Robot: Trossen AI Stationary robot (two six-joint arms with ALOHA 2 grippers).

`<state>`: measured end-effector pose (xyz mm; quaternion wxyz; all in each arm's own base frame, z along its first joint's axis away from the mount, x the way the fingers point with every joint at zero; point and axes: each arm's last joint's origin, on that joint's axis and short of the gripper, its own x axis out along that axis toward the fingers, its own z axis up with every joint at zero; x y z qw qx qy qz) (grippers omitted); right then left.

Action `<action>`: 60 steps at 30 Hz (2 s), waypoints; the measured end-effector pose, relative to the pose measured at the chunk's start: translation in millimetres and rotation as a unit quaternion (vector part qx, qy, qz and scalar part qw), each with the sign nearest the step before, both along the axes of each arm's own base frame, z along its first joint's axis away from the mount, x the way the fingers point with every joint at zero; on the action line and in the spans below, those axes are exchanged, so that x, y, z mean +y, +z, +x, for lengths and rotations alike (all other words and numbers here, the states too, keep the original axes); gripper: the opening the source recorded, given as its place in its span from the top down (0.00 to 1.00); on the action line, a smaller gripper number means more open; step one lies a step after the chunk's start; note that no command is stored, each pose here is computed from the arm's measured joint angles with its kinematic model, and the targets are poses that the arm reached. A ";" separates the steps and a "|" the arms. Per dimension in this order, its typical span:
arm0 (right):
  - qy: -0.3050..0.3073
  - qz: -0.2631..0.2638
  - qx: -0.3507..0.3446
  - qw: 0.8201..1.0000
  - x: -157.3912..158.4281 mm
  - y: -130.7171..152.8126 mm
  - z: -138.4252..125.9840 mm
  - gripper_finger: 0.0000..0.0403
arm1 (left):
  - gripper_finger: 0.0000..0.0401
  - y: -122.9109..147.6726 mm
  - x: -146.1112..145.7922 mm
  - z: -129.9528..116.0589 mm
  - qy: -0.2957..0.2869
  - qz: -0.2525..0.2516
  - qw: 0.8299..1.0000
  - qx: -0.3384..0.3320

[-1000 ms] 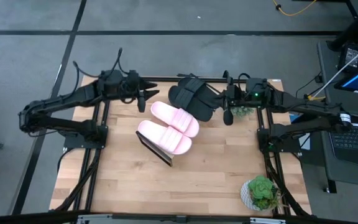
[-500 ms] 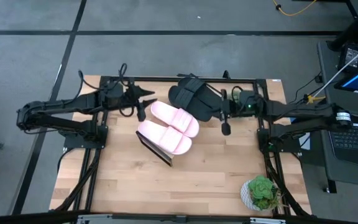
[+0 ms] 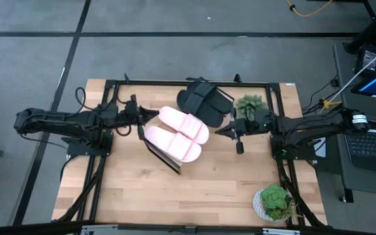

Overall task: Pick and place slides into the shelf
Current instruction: Return to Home Position

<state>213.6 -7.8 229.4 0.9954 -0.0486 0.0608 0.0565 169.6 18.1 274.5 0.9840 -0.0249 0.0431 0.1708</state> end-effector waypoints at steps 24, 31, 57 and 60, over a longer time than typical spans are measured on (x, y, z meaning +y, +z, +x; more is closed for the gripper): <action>0.062 0.002 0.007 0.998 14.3 -9.8 -3.7 1.00 | 1.00 -87.9 4.3 -47.7 -0.008 -0.001 0.999 -0.047; 0.060 -0.010 -0.021 0.998 11.8 -0.4 -9.8 1.00 | 1.00 -94.3 10.6 -56.2 0.016 0.003 0.999 -0.043; 0.036 -0.001 -0.053 0.998 5.9 20.7 -94.5 1.00 | 1.00 -107.9 11.2 -61.8 0.013 0.016 0.999 -0.029; 0.036 0.002 -0.064 0.997 5.8 -3.1 -93.4 1.00 | 1.00 -110.1 11.8 -61.8 0.021 0.010 0.999 -0.025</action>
